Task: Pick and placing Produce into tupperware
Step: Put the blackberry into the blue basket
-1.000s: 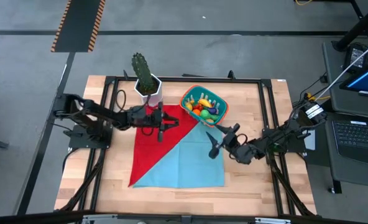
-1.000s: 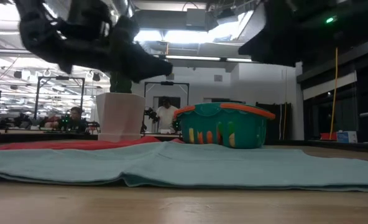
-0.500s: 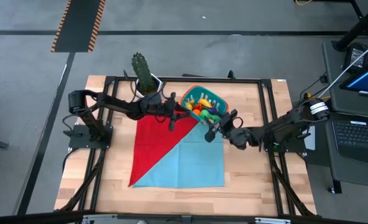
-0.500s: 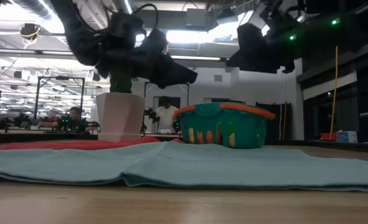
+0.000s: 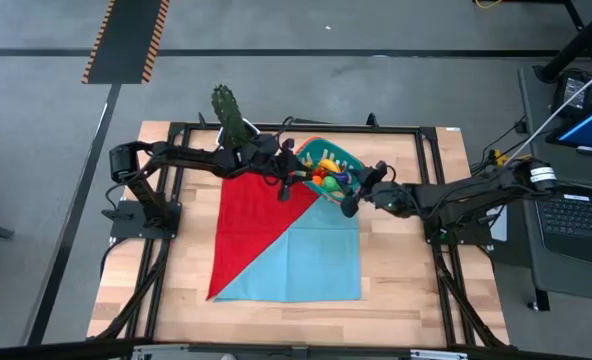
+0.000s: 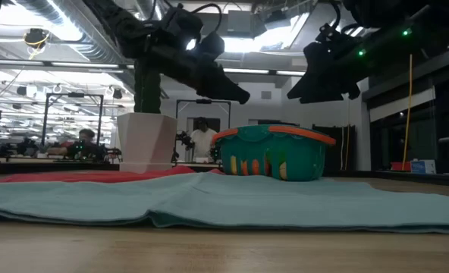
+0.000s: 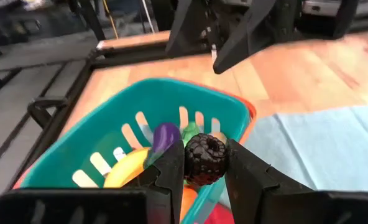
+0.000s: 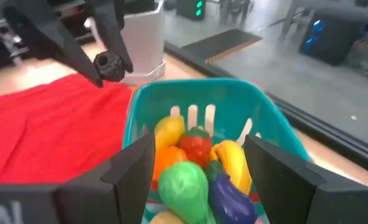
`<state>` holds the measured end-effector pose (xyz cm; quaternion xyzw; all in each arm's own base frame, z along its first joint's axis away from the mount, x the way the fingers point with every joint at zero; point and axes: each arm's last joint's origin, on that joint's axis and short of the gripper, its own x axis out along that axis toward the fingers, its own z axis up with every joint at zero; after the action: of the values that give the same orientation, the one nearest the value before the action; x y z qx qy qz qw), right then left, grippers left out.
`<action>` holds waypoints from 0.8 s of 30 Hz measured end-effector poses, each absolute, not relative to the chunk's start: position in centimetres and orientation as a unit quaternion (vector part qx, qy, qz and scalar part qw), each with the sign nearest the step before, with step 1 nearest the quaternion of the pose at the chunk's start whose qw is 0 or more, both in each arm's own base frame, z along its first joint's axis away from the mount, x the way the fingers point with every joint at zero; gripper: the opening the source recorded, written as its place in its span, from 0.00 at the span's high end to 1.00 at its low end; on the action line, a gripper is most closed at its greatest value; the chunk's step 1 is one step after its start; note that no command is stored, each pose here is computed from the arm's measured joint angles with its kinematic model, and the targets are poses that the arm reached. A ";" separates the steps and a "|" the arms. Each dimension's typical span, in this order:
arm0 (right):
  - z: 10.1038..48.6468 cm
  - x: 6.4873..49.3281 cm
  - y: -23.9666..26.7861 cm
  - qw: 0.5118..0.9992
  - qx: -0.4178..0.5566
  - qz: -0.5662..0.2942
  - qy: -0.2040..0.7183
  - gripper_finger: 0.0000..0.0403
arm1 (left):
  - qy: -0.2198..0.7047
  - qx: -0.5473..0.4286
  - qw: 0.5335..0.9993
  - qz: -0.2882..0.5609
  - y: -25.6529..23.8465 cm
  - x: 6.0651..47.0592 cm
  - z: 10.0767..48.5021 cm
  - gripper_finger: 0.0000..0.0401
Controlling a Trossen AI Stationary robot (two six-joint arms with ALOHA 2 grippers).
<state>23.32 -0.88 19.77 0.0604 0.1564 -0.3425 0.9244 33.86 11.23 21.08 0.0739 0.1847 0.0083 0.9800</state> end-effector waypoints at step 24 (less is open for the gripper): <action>20.0 22.4 -3.0 0.930 0.071 -0.290 0.214 0.38 | 0.266 0.103 0.958 -0.015 11.7 34.7 23.5 0.79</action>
<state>22.39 -3.05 20.01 0.0706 0.2140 -0.2897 0.9302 34.65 11.72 23.45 0.1033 0.2662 -0.0149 0.9582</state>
